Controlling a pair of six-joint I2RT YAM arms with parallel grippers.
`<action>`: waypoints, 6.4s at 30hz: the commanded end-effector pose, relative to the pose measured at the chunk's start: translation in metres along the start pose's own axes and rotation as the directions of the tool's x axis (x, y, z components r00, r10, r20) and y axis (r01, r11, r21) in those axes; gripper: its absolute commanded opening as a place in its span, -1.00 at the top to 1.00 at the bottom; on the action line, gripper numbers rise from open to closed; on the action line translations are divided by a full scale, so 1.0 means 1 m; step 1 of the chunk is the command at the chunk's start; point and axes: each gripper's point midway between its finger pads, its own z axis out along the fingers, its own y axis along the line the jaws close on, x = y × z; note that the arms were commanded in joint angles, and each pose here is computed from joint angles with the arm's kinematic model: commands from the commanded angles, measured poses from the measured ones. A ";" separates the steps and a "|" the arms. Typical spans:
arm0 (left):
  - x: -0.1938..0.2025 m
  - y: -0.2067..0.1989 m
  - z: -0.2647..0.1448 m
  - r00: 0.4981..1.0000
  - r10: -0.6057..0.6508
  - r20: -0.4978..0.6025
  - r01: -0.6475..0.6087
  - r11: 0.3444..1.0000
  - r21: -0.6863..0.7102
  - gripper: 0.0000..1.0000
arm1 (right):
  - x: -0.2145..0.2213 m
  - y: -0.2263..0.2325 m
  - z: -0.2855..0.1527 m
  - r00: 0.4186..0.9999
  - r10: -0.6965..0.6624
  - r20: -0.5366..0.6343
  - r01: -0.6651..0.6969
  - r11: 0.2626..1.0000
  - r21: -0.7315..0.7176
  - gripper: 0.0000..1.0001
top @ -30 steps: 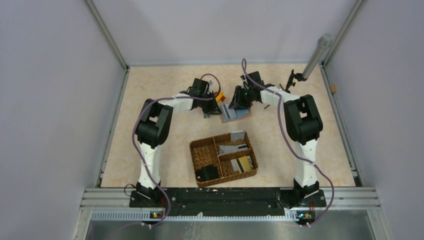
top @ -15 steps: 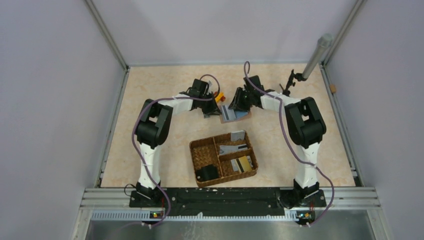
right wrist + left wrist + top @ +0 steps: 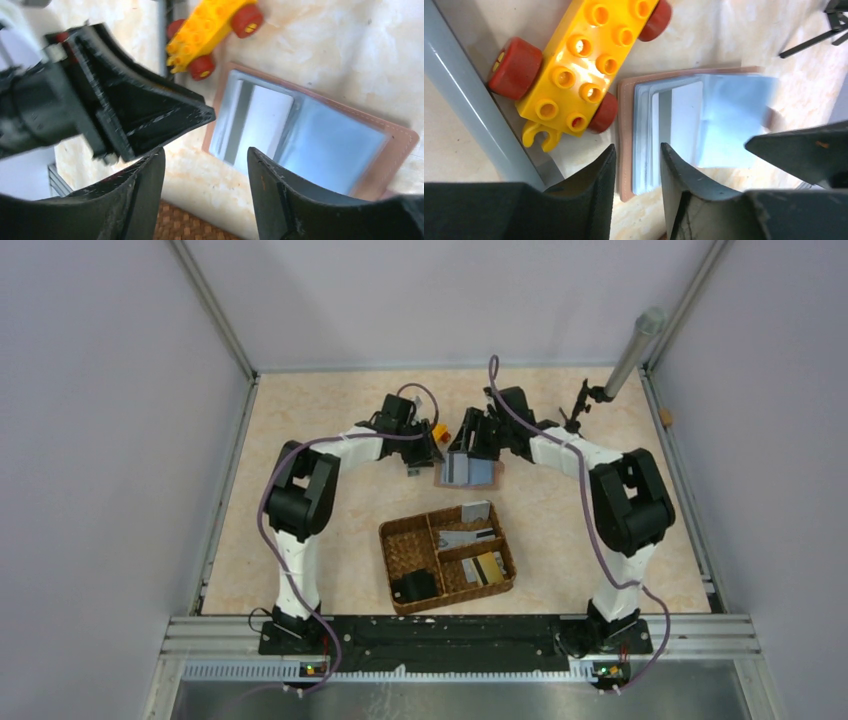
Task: Put the credit cards into the card holder
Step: Pick up the credit card from the storage box, then insert the credit card into the card holder.
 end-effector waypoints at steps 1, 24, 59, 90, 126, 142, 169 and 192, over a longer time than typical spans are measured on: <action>-0.032 -0.032 -0.038 0.991 0.087 0.105 -0.095 0.993 0.073 0.13 | -0.034 0.052 -0.055 0.954 -0.251 0.165 0.268 0.959 -0.092 -0.25; -0.007 -0.048 -0.131 0.981 0.116 0.154 -0.140 0.978 0.157 -0.58 | 0.093 0.017 -0.139 0.664 -0.745 -0.065 0.747 0.665 -0.002 -0.41; -0.003 -0.038 -0.149 0.986 0.069 0.153 -0.097 0.978 0.186 -0.61 | 0.065 0.001 -0.110 0.436 -0.883 -0.174 0.862 0.353 0.364 0.12; 0.028 -0.041 -0.159 0.973 0.207 0.100 -0.227 0.937 0.264 -0.61 | 0.099 0.038 -0.150 0.421 -0.889 -0.178 0.907 0.414 0.076 1.00; 0.148 -0.136 -0.210 0.830 0.550 0.098 -0.464 0.581 0.668 1.00 | 0.095 0.112 -0.200 0.743 -0.669 0.027 0.588 0.632 -0.504 0.57; -0.003 -0.109 -0.088 0.981 0.193 -0.017 -0.169 0.897 0.409 1.00 | -0.043 -0.037 -0.115 0.934 -0.346 0.082 0.305 0.898 0.319 -0.40; -0.002 -0.087 -0.011 0.979 0.101 -0.179 -0.029 0.930 0.366 1.00 | -0.025 -0.123 -0.037 0.968 -0.227 -0.110 0.251 0.811 0.529 0.93; 0.003 -0.091 -0.005 0.983 0.075 -0.169 -0.009 0.932 0.363 1.00 | -0.037 -0.101 -0.071 0.971 -0.236 -0.026 0.229 0.900 0.372 -0.07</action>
